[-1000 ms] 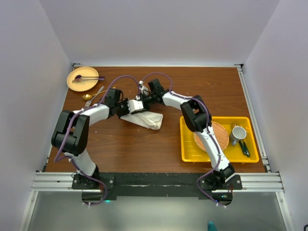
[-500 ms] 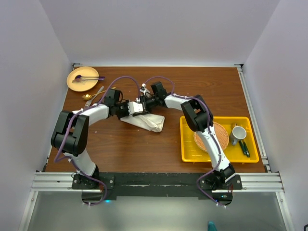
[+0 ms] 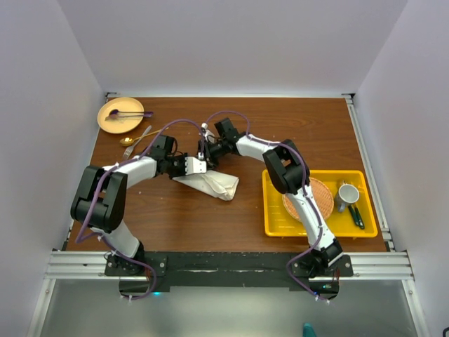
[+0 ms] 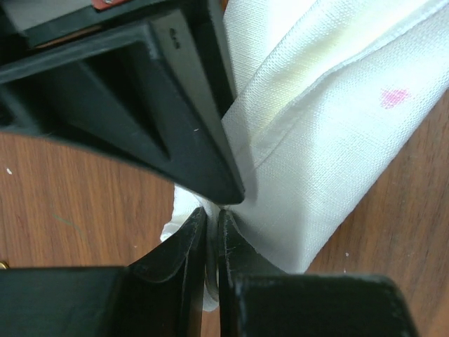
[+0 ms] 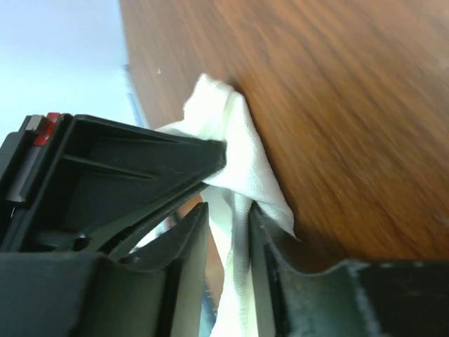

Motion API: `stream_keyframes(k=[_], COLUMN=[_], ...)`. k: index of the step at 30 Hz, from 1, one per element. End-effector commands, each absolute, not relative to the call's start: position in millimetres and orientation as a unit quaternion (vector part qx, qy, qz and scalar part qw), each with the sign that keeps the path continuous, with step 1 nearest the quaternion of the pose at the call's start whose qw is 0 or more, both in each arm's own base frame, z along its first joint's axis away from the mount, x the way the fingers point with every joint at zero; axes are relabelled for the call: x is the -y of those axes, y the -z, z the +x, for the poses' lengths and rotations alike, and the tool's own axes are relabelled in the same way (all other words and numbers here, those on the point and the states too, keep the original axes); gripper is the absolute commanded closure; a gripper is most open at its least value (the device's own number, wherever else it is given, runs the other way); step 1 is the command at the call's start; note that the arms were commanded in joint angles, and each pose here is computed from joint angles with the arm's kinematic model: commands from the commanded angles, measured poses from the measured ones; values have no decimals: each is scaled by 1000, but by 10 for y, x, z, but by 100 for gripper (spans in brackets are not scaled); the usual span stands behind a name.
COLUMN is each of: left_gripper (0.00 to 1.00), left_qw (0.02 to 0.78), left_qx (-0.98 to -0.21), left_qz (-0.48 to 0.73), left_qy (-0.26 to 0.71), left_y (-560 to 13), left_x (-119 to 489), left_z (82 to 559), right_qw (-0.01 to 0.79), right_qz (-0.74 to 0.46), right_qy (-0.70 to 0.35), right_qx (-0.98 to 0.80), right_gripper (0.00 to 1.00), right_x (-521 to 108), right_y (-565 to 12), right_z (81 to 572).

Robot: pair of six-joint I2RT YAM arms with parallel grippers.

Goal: Fold the napkin into a case and place the utensils inside
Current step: Fold the top corner of the smaller rectangle-folded napkin into a folded napkin.

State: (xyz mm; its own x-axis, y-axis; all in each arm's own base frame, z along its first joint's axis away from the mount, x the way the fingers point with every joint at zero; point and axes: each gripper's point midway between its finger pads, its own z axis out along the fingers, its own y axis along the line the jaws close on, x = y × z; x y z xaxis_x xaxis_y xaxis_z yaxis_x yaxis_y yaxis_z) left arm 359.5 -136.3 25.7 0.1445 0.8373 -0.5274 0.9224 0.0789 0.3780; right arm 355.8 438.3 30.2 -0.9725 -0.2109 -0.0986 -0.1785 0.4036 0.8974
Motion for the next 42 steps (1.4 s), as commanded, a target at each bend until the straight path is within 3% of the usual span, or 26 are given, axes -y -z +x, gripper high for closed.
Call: stream_keyframes(k=[1, 9, 15, 22, 26, 35, 42], left_gripper=[98, 99, 99, 99, 99, 99, 99], left_qw=[290, 292, 291, 292, 295, 291, 291], left_qx=[-670, -680, -680, -682, -678, -668, -666], left_qz=[679, 667, 668, 666, 668, 680, 681], left_qy=[75, 82, 81, 83, 84, 83, 85], left_y=[-8, 3, 6, 16, 15, 57, 58], left_x=[1212, 1219, 1207, 1211, 1220, 1206, 1205], left_z=[3396, 3408, 3395, 3397, 3406, 3370, 3369], right_qw=[-10, 6, -5, -13, -19, -94, -77], right_qz=[185, 217, 243, 273, 284, 305, 275], right_qy=[456, 421, 401, 392, 390, 420, 395], right_qx=[871, 881, 883, 879, 876, 849, 873], right_gripper=[62, 50, 52, 69, 100, 100, 100], right_x=[-4124, -3860, -3820, -3873, -3879, -4100, -3952], right_y=[-168, -179, -128, -169, -225, -817, -480], right_z=[3534, 3282, 3234, 3214, 3228, 3525, 3689])
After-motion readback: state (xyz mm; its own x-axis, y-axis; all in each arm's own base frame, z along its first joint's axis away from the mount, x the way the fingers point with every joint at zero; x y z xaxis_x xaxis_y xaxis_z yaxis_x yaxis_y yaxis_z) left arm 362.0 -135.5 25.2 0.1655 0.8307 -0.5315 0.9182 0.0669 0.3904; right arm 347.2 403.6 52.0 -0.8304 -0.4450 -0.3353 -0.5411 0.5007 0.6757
